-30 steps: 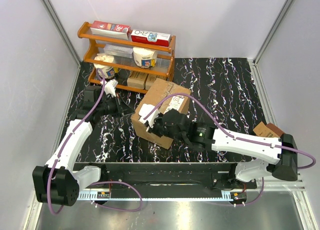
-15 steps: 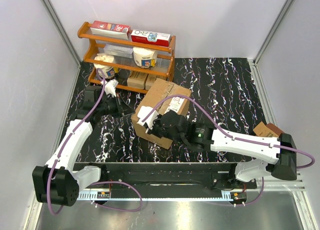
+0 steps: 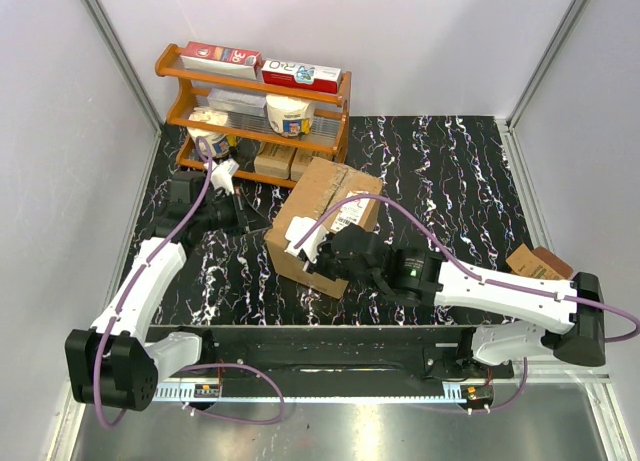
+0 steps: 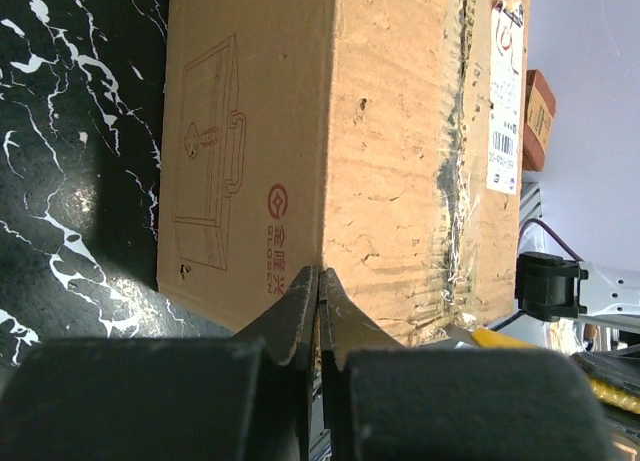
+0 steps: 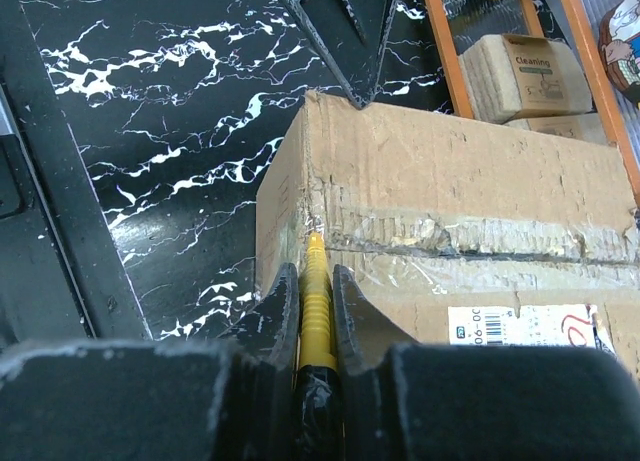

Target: Unpack the express box

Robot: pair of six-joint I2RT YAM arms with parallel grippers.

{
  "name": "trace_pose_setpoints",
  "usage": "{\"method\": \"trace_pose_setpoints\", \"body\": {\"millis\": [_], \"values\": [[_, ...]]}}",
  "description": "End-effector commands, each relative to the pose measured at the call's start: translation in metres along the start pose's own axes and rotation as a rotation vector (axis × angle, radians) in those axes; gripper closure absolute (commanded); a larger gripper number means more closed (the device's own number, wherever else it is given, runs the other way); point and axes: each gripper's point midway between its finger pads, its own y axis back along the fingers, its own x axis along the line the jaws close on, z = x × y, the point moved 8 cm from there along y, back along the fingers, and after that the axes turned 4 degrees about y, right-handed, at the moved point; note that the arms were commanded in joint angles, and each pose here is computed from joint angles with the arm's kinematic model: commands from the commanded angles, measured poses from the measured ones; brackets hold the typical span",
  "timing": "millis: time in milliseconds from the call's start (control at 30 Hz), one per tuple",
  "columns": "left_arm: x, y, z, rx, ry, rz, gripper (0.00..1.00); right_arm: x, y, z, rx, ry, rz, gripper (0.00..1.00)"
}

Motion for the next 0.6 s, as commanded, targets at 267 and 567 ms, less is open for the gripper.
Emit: {"method": "trace_pose_setpoints", "body": {"millis": [267,567], "values": [[0.018,-0.005,0.002,-0.008,0.004,0.124,1.0,0.002,0.038,-0.023,0.15,-0.068,0.041,1.0],[0.016,-0.005,0.003,-0.008,0.004,0.118,1.0,-0.007,0.051,-0.023,0.158,-0.067,-0.014,1.0]]}}
